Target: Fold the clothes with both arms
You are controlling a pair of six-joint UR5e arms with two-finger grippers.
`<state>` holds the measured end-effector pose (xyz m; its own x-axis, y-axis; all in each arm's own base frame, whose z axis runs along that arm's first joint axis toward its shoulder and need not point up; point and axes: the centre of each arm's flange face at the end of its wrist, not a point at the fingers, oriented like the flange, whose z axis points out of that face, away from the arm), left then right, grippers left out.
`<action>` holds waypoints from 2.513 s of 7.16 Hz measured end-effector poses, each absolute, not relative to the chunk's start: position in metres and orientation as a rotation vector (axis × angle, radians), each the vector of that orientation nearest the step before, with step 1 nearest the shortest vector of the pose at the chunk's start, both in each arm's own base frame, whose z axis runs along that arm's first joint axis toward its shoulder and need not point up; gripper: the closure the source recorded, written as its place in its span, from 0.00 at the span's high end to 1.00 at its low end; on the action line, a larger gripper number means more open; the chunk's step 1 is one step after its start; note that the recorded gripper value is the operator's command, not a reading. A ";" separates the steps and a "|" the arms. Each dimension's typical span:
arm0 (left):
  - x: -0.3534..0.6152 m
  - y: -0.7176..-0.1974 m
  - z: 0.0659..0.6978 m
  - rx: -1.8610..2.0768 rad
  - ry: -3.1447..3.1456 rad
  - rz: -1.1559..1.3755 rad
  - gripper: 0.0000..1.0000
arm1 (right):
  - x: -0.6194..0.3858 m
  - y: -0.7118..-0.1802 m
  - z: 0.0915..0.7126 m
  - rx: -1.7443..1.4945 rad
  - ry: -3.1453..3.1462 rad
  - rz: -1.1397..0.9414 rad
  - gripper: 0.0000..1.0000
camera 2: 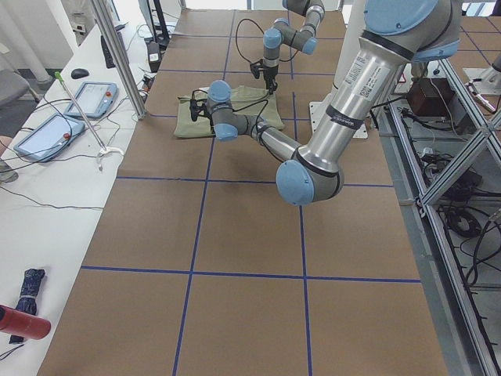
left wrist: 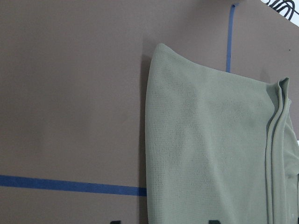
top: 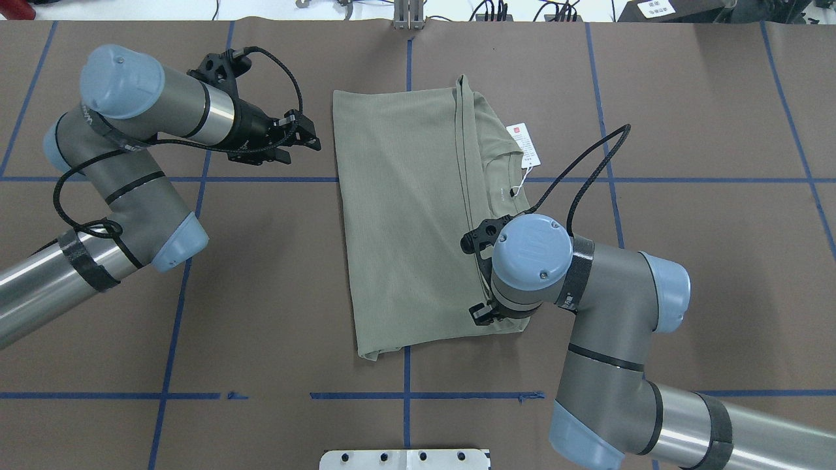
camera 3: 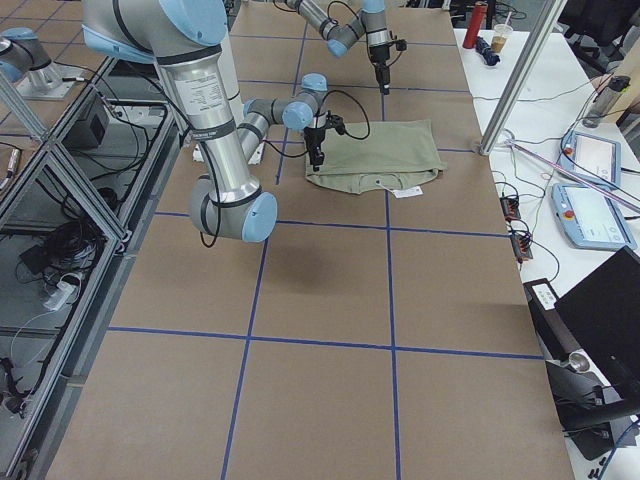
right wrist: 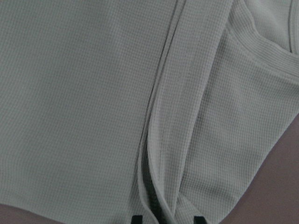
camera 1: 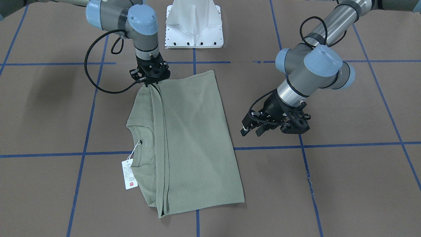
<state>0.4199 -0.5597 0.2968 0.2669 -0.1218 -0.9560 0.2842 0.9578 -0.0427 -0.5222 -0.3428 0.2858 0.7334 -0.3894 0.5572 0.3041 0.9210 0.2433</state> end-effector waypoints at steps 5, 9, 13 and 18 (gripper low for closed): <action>0.419 -0.559 0.296 0.150 1.275 -0.274 0.70 | -0.495 -0.340 0.299 0.139 -0.639 -0.393 0.00; 0.420 -0.559 0.293 0.146 1.280 -0.278 0.69 | -0.493 -0.308 0.331 0.053 -0.604 -0.290 0.34; 0.419 -0.559 0.294 0.145 1.278 -0.280 0.69 | -0.486 -0.320 0.324 0.038 -0.620 -0.164 0.78; 0.420 -0.559 0.294 0.145 1.278 -0.279 0.70 | -0.501 -0.336 0.318 -0.121 -0.706 0.564 0.80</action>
